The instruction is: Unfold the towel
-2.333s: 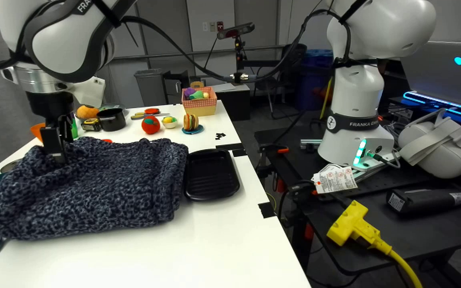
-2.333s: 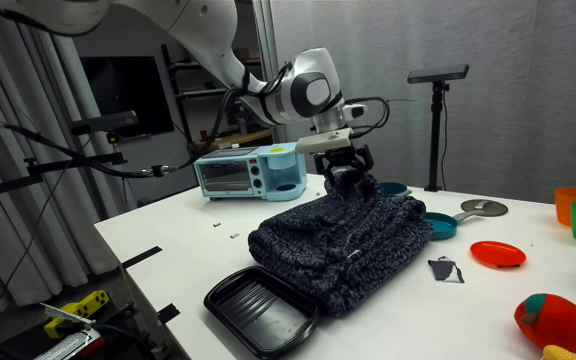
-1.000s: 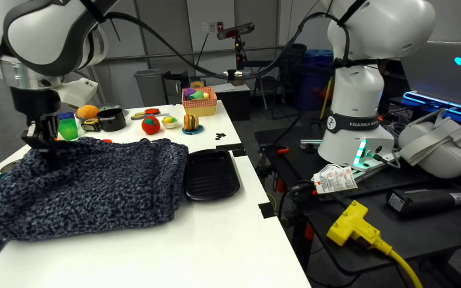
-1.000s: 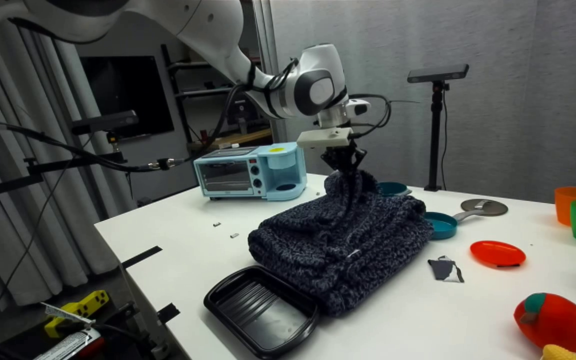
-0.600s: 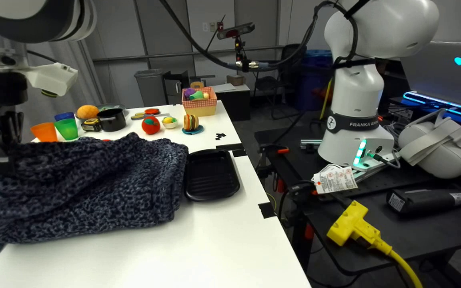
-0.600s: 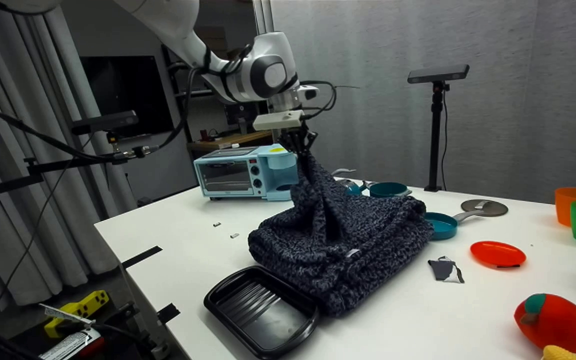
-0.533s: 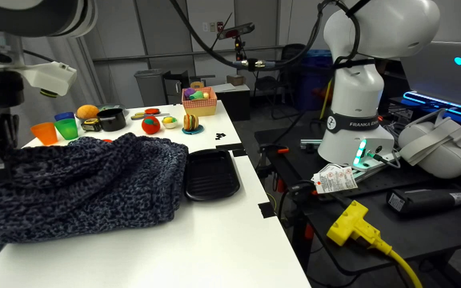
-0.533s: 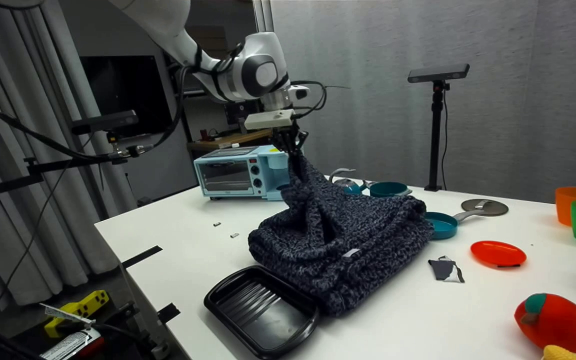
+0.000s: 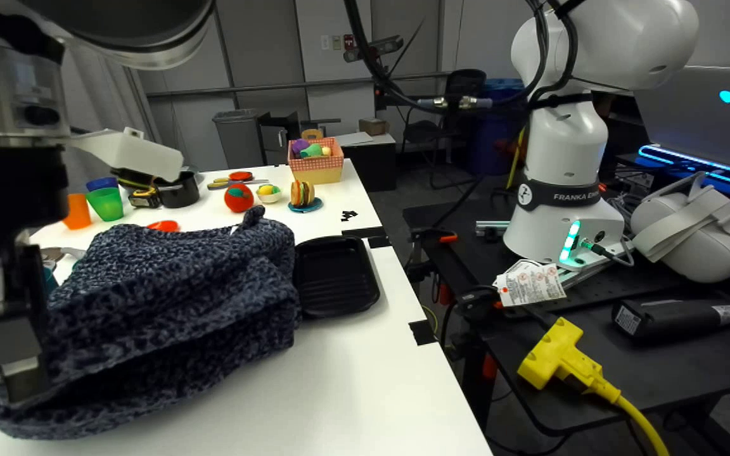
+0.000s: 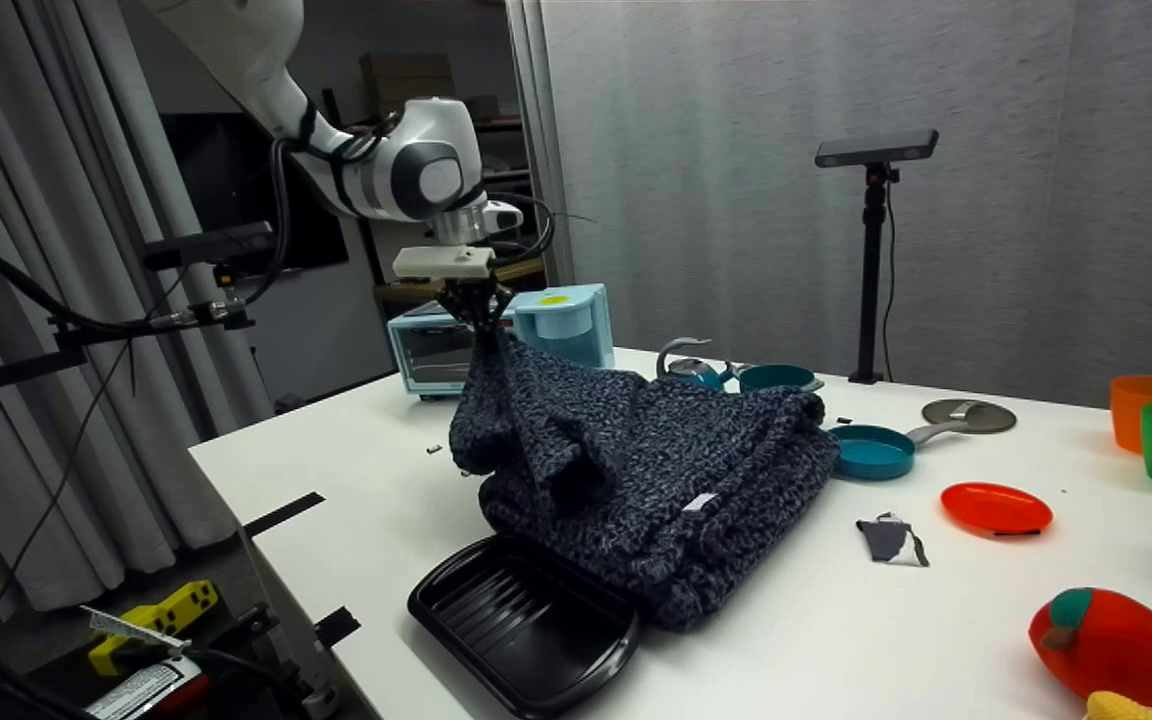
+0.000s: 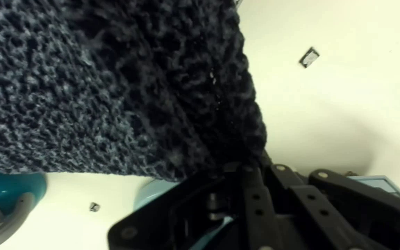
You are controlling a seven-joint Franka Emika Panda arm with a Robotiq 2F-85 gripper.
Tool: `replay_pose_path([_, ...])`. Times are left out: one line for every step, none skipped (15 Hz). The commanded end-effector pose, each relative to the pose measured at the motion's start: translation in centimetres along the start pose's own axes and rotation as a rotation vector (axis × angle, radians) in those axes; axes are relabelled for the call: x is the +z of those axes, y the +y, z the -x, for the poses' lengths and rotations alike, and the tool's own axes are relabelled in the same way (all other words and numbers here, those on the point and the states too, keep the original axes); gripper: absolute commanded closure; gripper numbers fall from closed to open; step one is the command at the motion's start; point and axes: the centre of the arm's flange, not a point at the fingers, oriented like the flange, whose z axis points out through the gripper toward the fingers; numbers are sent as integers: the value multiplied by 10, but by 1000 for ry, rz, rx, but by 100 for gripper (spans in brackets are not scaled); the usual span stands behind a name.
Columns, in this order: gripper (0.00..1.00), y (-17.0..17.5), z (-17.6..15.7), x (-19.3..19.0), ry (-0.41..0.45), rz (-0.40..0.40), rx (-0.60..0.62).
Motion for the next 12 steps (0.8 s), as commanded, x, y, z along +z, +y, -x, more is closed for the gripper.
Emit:
replay_pose_path([99, -33, 21, 2, 44, -74, -47])
replay_pose_path([99, -42, 17, 6, 75, -83, -37])
replay_pose_path([99, -54, 14, 9, 103, -89, -22])
replay_pose_path([99, -62, 11, 11, 138, -89, -6])
replay_pose_path([99, -70, 7, 13, 184, -89, 22])
replay_pose_path([99, -78, 4, 14, 221, -91, 40])
replay_pose_path([99, -87, 1, 17, 257, -81, 44])
replay_pose_path([72, -93, 0, 19, 278, -73, 35])
replay_pose_path([71, -100, 1, 22, 293, -61, 17])
replay_pose_path([64, -106, 2, 24, 297, -55, 3])
replay_pose_path([57, -113, 4, 27, 299, -46, -11])
replay_pose_path([50, -119, 6, 29, 296, -38, -30])
